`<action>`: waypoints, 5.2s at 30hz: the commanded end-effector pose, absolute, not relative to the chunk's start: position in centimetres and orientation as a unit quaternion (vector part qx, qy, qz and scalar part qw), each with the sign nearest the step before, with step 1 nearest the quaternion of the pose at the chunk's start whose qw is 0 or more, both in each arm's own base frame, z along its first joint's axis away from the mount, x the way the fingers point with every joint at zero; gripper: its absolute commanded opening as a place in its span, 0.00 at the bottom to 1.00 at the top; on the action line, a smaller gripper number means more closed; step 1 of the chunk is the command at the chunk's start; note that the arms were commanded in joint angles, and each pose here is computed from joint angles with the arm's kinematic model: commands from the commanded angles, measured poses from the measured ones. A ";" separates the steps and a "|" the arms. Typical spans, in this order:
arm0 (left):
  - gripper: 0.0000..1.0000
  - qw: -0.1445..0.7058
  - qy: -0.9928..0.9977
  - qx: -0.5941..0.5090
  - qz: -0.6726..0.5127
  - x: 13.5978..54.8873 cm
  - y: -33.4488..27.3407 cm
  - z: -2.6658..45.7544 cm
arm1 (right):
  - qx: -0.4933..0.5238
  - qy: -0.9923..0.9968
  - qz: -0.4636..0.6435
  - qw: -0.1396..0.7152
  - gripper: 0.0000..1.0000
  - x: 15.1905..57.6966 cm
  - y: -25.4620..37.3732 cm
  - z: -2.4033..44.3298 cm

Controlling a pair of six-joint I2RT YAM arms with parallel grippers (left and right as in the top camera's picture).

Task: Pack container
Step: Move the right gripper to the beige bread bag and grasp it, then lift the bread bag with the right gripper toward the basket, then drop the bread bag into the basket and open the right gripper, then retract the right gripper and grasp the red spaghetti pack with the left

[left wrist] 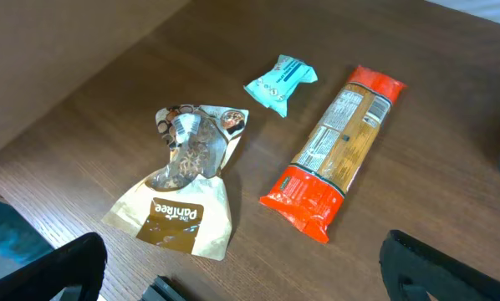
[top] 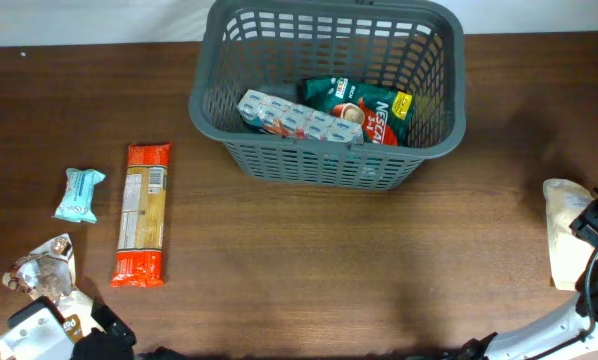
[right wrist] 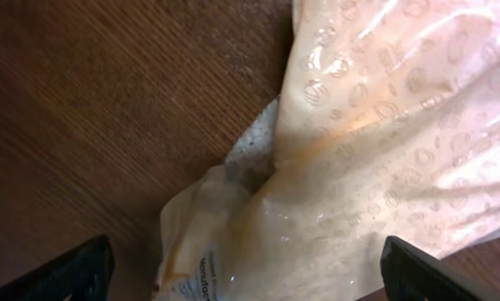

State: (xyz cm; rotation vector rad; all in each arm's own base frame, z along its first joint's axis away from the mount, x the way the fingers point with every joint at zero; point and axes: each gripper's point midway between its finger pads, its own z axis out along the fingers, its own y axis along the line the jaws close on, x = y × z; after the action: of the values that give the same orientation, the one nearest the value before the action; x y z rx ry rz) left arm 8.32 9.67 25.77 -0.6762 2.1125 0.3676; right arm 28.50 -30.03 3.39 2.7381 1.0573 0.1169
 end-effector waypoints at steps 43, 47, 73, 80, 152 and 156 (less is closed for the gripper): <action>0.99 0.438 0.841 -0.282 0.146 8.3 9.8 26.0 | 0.974 0.221 -0.040 -0.043 0.03 25.4 -26.2 -8.9; 0.99 0.438 0.841 -0.282 0.146 8.3 9.8 26.0 | 0.954 0.290 -0.055 -0.063 0.03 24.5 -25.7 -10.7; 0.99 0.438 0.841 -0.282 0.147 8.3 9.9 26.0 | 0.124 0.953 0.195 0.198 0.04 40.3 -19.1 3.2; 0.99 0.438 0.841 -0.282 0.147 8.3 9.9 26.0 | 0.077 0.932 0.112 0.335 0.04 42.1 -20.4 25.3; 0.94 0.317 0.915 -0.247 0.026 41.2 9.2 24.1 | 0.207 0.806 -0.117 0.542 0.99 9.6 -7.3 48.3; 0.94 0.330 0.914 -0.235 0.038 43.3 10.7 23.0 | 0.167 0.889 -0.168 0.392 0.99 12.3 -7.3 37.0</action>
State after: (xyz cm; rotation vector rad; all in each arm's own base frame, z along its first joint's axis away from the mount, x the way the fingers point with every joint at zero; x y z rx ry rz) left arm 42.13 10.32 22.59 -0.6884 2.3998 0.1195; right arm 10.81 -6.85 42.20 0.4325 2.1071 -0.3283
